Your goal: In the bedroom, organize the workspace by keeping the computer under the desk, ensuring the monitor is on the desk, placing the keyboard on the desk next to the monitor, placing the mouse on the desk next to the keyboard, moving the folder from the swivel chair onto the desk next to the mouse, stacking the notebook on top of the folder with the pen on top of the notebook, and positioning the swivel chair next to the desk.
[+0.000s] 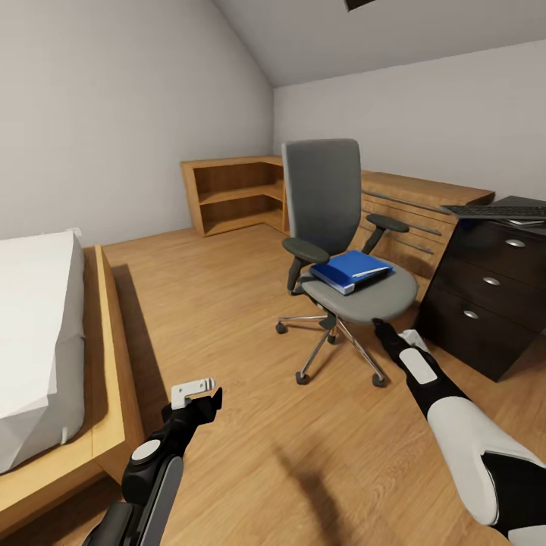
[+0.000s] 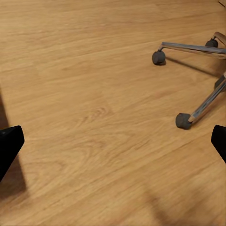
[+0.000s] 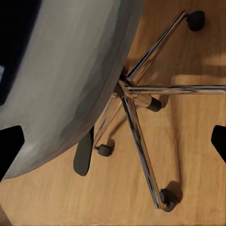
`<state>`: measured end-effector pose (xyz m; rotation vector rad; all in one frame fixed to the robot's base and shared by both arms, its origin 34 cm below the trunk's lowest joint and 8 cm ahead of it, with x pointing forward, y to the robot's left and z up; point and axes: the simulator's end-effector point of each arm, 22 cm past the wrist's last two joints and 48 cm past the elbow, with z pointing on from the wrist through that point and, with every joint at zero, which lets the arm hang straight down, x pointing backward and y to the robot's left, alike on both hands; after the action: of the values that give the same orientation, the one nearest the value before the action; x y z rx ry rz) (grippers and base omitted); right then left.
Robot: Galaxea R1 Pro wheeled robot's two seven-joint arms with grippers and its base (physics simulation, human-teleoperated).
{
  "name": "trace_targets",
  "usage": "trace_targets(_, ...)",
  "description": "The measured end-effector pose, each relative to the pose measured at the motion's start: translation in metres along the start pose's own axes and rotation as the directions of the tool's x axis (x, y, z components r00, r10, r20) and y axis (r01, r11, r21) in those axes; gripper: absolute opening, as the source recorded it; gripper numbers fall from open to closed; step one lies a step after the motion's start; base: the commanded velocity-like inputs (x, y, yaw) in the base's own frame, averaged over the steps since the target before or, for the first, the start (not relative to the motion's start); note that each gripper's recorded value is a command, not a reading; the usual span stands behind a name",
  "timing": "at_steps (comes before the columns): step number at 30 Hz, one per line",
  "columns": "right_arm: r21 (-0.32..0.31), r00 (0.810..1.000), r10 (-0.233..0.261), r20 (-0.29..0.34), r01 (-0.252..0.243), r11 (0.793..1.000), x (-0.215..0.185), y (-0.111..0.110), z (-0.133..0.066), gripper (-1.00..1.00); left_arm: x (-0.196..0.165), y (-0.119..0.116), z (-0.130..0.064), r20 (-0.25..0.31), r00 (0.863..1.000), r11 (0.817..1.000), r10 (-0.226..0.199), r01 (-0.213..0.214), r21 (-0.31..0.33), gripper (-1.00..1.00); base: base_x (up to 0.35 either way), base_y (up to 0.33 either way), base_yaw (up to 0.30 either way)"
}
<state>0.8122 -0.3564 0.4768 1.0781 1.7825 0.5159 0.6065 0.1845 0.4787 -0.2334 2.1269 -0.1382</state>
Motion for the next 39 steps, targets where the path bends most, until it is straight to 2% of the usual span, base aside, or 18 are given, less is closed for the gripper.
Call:
trace_targets(5, -0.065, 0.999, -0.003, -0.052, 0.0, 0.998, 0.011, 0.013, -0.001, 1.0, 0.003, 0.0, 0.001, -0.006, 1.0, 1.0, 0.001, -0.001, -0.001, 1.0, 0.0, 0.0, 0.0)
trace_targets(9, -0.081, 0.998, -0.003, -0.063, -0.002, 0.997, 0.013, 0.016, -0.001, 1.0, 0.004, -0.003, 0.001, -0.01, 1.0, 1.0, 0.004, -0.004, 0.005, 1.0, 0.0, 0.0, 0.0)
trace_targets(17, -0.082, 0.997, -0.001, -0.071, -0.005, 0.997, 0.015, 0.015, -0.002, 1.0, 0.005, -0.015, 0.0, -0.007, 1.0, 0.999, 0.02, -0.02, 0.029, 1.0, 0.118, 0.0, 0.0)
trace_targets(23, -0.081, 0.997, 0.0, -0.072, -0.006, 0.997, 0.016, 0.015, -0.002, 1.0, 0.006, -0.017, -0.001, -0.007, 1.0, 0.999, 0.023, -0.022, 0.032, 1.0, 0.255, 0.0, 0.0)
trace_targets(31, -0.08, 0.997, 0.0, -0.074, -0.006, 0.997, 0.017, 0.014, -0.002, 1.0, 0.006, -0.017, 0.0, -0.008, 1.0, 0.999, 0.023, -0.023, 0.032, 1.0, 0.097, 0.0, 0.0)
trace_targets(39, -0.077, 0.997, -0.002, -0.073, -0.004, 0.997, 0.017, 0.014, -0.002, 1.0, 0.006, -0.017, 0.0, -0.008, 1.0, 0.999, 0.023, -0.023, 0.032, 1.0, 0.303, 0.0, 0.0)
